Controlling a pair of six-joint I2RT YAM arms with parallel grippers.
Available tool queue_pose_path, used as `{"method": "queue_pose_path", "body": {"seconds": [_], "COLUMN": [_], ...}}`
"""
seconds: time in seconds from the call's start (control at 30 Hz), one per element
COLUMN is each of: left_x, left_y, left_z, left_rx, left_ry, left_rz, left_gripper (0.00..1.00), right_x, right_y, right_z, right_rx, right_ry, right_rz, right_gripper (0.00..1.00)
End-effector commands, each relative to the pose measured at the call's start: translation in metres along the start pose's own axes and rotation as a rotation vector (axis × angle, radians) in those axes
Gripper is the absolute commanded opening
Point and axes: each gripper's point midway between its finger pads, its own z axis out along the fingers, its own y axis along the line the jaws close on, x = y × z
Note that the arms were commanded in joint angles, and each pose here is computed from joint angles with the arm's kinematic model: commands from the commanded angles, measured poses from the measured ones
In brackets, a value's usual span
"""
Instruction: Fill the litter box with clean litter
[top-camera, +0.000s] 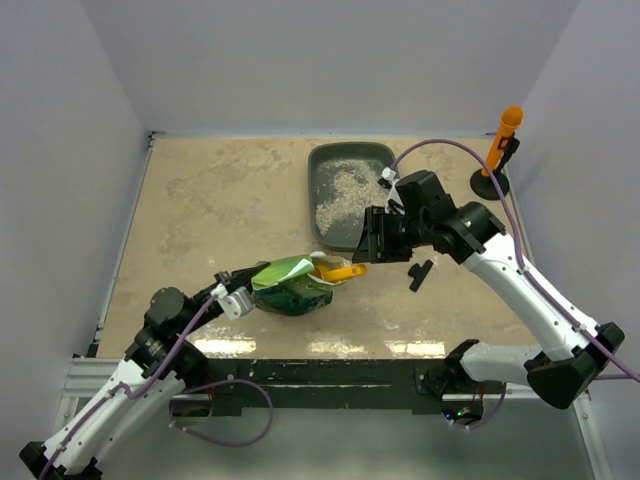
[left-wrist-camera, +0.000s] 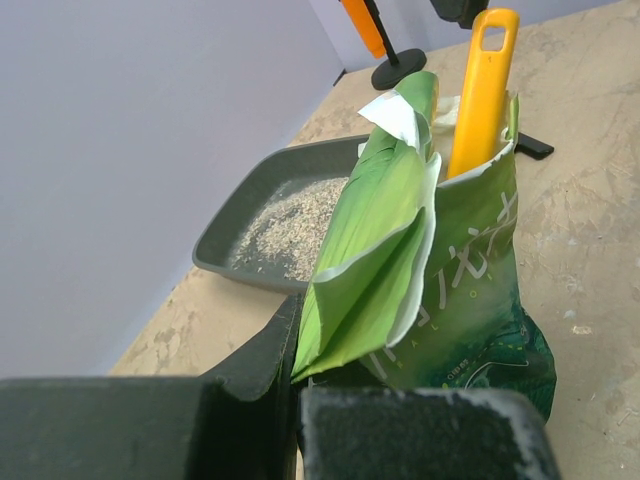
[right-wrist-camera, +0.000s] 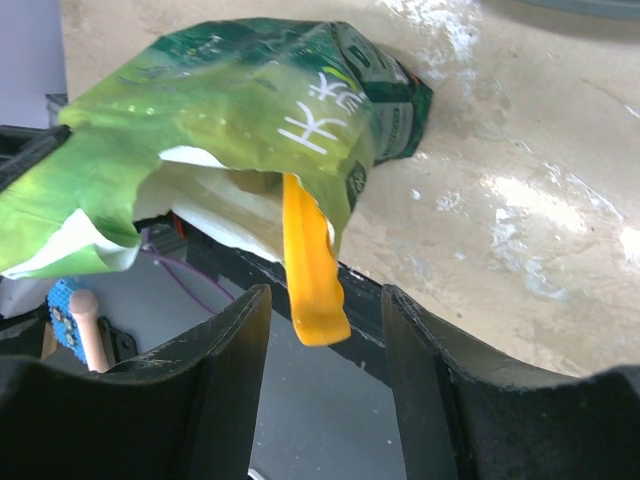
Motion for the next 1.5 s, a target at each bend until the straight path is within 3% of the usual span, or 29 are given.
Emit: {"method": "queue_pose_path", "body": {"seconds": [0.0, 0.73, 1.1, 1.47], "left_x": [-0.029, -0.03, -0.029, -0.03], "left_y": [0.009, 0.009, 0.009, 0.009], "left_z": [0.003, 0.002, 0.002, 0.002], "left_rx": [-0.016, -0.015, -0.016, -0.016], "left_ry": [-0.1, -0.103, -0.103, -0.103], "left_rz": [0.02, 0.023, 0.021, 0.021], "left_gripper": [0.0, 0.0, 0.0, 0.0], "right_x": [0.01, 0.015, 0.017, 0.031], "right_y": [-0.015, 0.023, 0.028, 0.011], "right_z": [-0.008, 0.003, 0.016, 0.026], "right_rx": [0.052, -0.2, -0.202, -0.115], "right_ry": [-0.008, -0.068, -0.07, -0.062], "right_rz": [-0.007, 0.071, 0.069, 0.071], "right_gripper": [0.53, 0.6, 0.53, 0.52]}}
